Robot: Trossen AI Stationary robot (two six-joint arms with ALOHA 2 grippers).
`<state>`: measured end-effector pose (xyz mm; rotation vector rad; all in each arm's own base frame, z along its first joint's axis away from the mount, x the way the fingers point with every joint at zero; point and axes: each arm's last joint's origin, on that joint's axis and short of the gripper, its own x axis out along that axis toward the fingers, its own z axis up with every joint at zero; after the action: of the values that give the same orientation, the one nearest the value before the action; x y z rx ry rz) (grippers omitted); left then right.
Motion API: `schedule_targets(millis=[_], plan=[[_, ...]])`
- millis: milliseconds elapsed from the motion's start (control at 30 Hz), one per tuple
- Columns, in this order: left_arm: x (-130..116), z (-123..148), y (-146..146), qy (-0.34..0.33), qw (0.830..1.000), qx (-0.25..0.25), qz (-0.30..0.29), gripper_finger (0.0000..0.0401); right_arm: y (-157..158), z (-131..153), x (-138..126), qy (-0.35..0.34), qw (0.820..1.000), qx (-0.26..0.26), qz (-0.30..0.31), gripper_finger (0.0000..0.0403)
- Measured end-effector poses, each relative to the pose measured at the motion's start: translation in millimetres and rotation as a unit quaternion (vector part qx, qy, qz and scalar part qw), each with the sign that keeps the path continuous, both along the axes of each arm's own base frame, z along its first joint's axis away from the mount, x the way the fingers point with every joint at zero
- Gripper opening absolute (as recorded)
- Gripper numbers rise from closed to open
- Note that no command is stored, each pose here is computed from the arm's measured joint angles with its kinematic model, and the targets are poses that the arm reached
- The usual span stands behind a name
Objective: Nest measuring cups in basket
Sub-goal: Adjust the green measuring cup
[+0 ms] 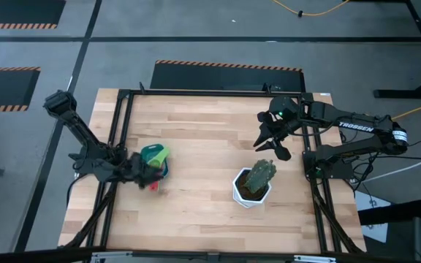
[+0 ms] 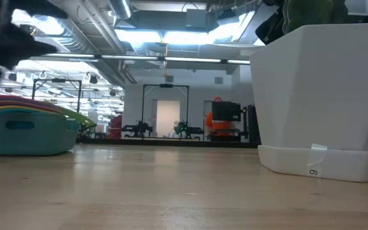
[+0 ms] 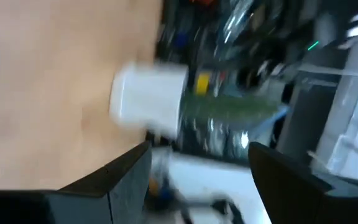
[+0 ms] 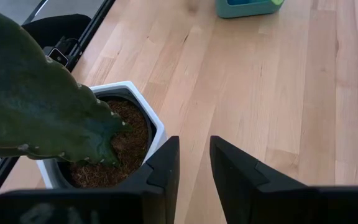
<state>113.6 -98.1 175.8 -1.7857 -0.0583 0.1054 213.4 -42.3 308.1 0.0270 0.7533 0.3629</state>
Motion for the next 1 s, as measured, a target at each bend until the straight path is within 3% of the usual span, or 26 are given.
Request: schedule_targets(millis=[67, 200, 333, 500, 700, 1000], plan=[[2, 4, 3, 0.004, 0.997, 0.068, 0.049, 0.0261, 0, 0, 0, 0.0, 1.0, 0.0, 0.0, 0.0094], [10, 15, 6, 0.02, 0.978, 0.198, 0.069, 0.0261, 0, 0, 0, 0.0, 1.0, 0.0, 0.0, 0.0094], [23, 34, 15, 0.034, 0.946, 0.307, 0.095, 0.0261, 0, 0, 0, 0.0, 1.0, 0.0, 0.0, 0.0094], [42, 63, 29, 0.031, 0.895, 0.435, 0.097, 0.0261, 0, 0, 0, 0.0, 1.0, 0.0, 0.0, 0.0094], [59, 78, 53, 0.134, 0.846, 0.507, 0.099, 0.0261, 0, 0, 0, 0.0, 1.0, 0.0, 0.0, 0.0094], [65, 91, 94, 0.328, 0.781, 0.53, 0.049, 0.0261, 0, 0, 0, -0.001, 1.0, -0.001, 0.001, 0.0094]])
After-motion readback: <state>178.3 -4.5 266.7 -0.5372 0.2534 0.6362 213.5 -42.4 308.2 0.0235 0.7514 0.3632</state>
